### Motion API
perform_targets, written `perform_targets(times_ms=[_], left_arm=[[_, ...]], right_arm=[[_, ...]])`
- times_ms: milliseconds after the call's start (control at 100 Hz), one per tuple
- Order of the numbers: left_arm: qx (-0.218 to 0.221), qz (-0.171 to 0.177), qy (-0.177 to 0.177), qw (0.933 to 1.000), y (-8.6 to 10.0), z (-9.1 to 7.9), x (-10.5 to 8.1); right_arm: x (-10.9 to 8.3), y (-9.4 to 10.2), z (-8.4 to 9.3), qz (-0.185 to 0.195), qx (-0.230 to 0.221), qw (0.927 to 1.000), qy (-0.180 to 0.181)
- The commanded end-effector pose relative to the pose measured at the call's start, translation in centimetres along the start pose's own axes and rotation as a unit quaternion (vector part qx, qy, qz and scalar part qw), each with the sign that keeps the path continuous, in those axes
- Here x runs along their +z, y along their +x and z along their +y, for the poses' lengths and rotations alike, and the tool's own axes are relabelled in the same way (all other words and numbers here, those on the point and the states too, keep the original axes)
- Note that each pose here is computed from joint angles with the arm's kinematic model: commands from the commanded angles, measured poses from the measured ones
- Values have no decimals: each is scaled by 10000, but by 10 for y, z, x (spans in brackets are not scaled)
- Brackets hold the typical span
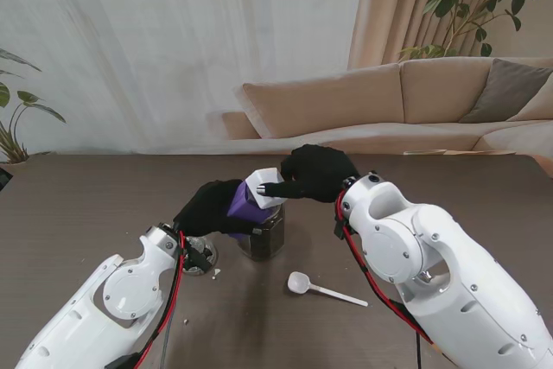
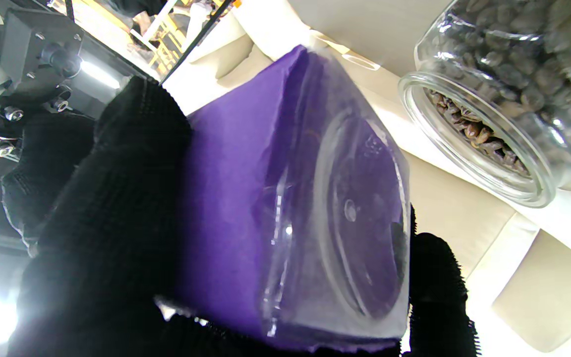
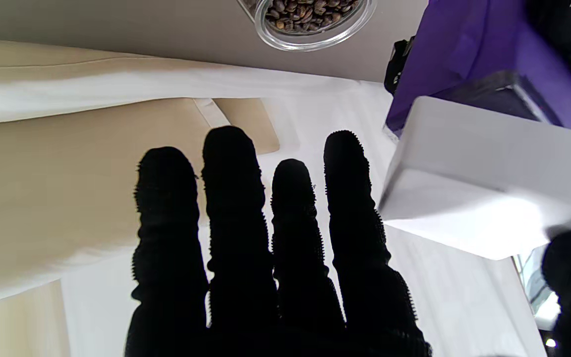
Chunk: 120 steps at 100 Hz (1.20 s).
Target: Portion coffee beans from the glass jar into the coffee jar
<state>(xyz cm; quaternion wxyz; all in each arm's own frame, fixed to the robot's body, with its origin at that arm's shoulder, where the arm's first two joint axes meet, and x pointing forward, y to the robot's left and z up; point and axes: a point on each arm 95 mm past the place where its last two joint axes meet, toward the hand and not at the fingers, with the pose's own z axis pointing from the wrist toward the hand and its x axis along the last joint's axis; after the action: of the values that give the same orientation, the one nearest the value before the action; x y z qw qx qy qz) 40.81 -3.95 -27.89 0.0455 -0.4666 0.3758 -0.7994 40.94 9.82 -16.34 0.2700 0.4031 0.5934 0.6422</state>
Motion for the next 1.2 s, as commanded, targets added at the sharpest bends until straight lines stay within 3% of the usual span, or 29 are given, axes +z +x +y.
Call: perform_targets(times_ms=[0, 650, 870, 1030, 1190], left_arm=[[-30, 29, -44, 10000, 2, 2, 1], [-28, 29, -37, 10000, 3, 2, 2], [-20, 1, -23, 10000, 3, 2, 1], [-31, -5, -16, 10000, 4, 3, 1], [-31, 12, -21, 10000, 4, 2, 2]], right_arm=[[-2, 5, -5, 136, -55, 9998, 154], [-1, 5, -4, 452, -392, 9982, -49], [-5, -2, 2, 525, -207, 9984, 86], [-7, -7, 9, 386, 164, 9991, -109], [-4, -7, 9, -89, 296, 9985, -441]])
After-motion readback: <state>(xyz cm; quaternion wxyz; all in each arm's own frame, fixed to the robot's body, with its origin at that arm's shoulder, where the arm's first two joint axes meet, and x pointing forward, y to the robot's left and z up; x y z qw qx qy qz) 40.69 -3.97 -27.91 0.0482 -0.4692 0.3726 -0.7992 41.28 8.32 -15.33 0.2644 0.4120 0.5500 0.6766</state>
